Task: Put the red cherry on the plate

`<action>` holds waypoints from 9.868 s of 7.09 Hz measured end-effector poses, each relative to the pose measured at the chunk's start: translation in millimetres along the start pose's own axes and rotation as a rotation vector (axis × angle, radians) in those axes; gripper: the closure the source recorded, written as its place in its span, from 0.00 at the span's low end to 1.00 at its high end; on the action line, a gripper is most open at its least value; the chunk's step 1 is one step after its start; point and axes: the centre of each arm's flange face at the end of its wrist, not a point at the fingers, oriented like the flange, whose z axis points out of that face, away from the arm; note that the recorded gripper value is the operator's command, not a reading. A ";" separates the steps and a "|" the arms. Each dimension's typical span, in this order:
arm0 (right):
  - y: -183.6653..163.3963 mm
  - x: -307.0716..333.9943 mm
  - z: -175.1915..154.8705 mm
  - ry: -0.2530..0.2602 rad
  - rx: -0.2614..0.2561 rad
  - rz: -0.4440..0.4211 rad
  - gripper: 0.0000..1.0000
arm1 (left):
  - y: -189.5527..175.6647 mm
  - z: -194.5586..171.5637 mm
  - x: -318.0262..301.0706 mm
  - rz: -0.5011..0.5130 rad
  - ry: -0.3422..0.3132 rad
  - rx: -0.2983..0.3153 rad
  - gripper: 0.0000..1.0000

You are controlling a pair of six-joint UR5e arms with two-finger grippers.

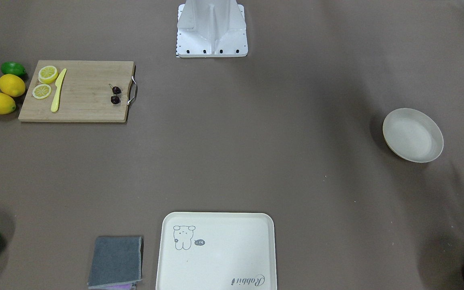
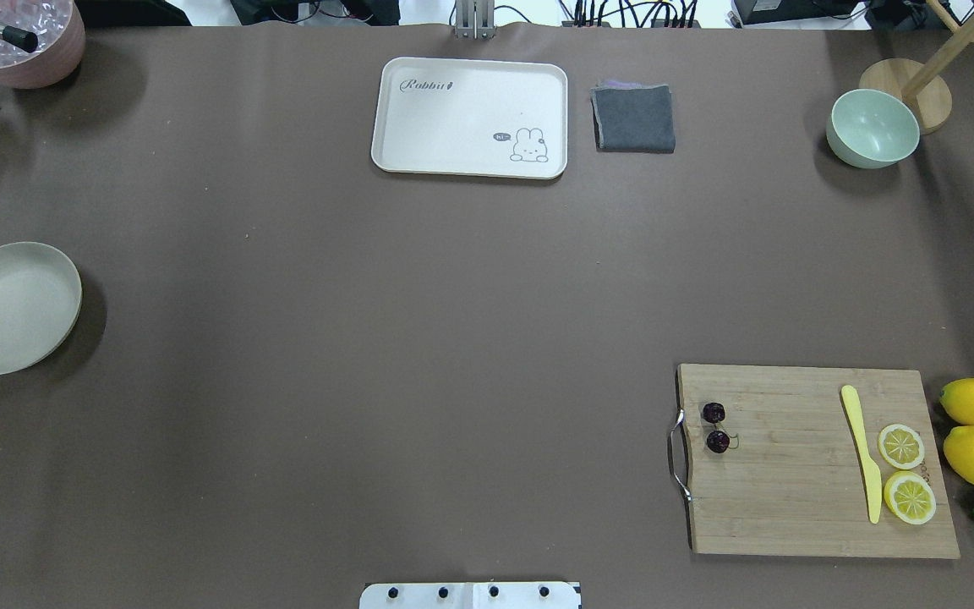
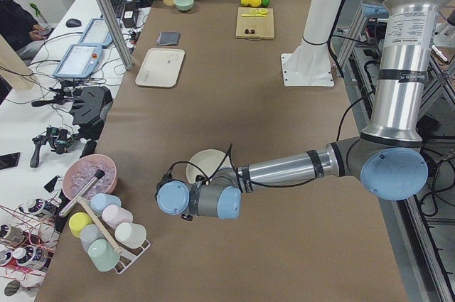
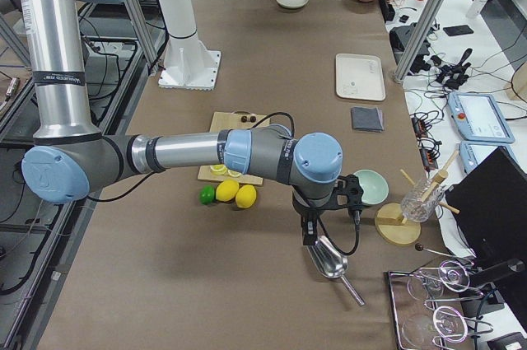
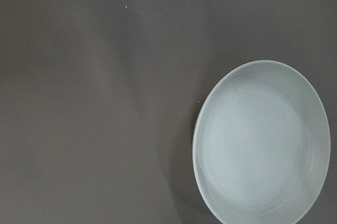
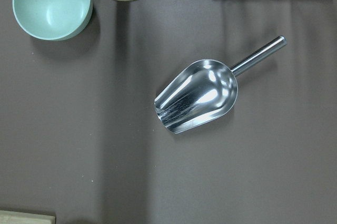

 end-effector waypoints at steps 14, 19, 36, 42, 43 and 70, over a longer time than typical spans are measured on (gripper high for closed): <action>-1.5 -1.2 0.8 -0.001 -0.002 0.002 0.00 | -30.6 50.0 14.5 -0.010 0.003 -0.040 0.04; -2.8 -1.9 -0.2 0.000 0.000 0.006 0.00 | 33.0 50.9 15.7 -0.057 0.046 -0.024 0.04; -1.9 -0.8 4.1 0.004 -0.010 0.006 0.00 | 19.7 98.9 61.9 -0.179 -0.108 0.106 0.11; -1.0 -1.1 3.6 0.006 -0.009 0.005 0.00 | 39.5 103.8 45.7 -0.127 -0.115 0.114 0.41; -1.1 -1.2 3.6 0.006 -0.009 0.005 0.00 | 39.5 103.8 45.6 -0.126 -0.116 0.115 0.55; 4.4 2.6 2.2 0.007 -0.014 0.046 0.00 | -171.8 232.1 663.1 -0.324 -0.209 0.054 1.00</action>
